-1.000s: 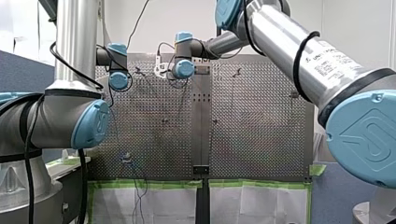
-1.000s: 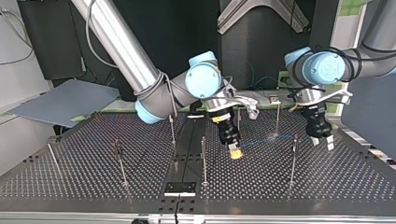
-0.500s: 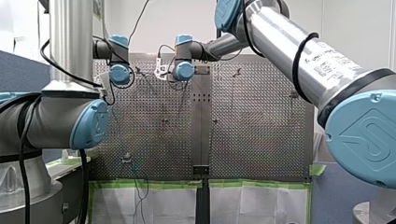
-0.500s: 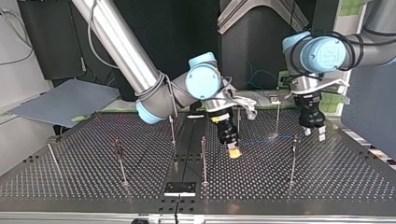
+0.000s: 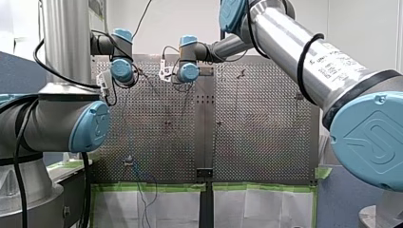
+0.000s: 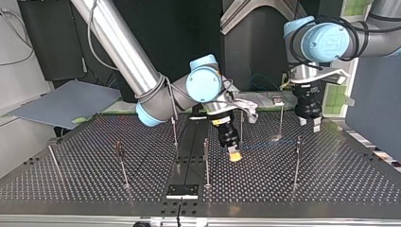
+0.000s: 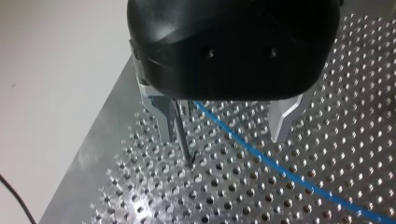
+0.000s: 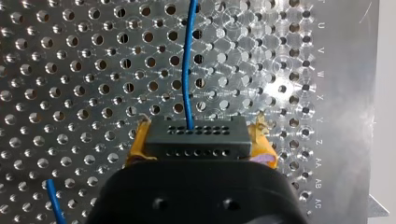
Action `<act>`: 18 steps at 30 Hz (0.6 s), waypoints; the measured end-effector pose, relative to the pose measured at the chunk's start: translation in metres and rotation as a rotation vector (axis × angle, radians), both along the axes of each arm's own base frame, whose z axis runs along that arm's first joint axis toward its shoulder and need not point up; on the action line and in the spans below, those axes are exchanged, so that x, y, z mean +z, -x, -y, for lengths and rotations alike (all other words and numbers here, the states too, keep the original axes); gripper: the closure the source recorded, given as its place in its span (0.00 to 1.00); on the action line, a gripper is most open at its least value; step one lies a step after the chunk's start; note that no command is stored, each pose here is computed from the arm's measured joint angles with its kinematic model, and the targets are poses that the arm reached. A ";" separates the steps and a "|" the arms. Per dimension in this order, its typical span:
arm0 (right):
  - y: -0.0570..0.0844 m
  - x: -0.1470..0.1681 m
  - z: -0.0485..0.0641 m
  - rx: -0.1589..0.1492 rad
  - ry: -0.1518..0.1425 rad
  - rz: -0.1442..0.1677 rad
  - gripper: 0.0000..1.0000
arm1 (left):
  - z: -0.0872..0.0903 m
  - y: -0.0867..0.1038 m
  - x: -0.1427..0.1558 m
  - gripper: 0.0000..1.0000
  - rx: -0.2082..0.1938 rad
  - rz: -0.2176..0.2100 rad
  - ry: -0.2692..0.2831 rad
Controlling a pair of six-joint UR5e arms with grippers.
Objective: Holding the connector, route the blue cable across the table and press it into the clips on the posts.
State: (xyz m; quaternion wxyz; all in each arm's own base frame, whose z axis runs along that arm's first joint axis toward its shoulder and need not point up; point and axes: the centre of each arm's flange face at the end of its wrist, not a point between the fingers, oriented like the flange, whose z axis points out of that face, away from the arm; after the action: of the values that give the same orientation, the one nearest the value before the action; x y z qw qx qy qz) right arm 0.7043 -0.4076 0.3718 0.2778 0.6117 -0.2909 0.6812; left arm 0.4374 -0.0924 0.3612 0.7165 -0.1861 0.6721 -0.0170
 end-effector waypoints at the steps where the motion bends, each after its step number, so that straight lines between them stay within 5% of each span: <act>1: 0.000 0.000 0.000 0.000 0.000 -0.001 1.00 | 0.001 0.003 0.002 0.00 -0.005 -0.003 -0.003; 8: 0.002 0.000 0.003 -0.004 -0.003 -0.003 1.00 | 0.016 0.019 0.018 0.00 -0.073 -0.003 -0.050; 18: 0.005 -0.001 0.006 -0.009 -0.008 -0.008 1.00 | 0.035 0.016 0.021 0.00 -0.144 0.038 -0.134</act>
State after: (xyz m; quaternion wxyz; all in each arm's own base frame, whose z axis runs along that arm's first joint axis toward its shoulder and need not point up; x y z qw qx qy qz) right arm 0.6993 -0.4141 0.3705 0.2798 0.6143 -0.2952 0.6761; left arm 0.4219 -0.1274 0.3826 0.7368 -0.0886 0.6697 -0.0273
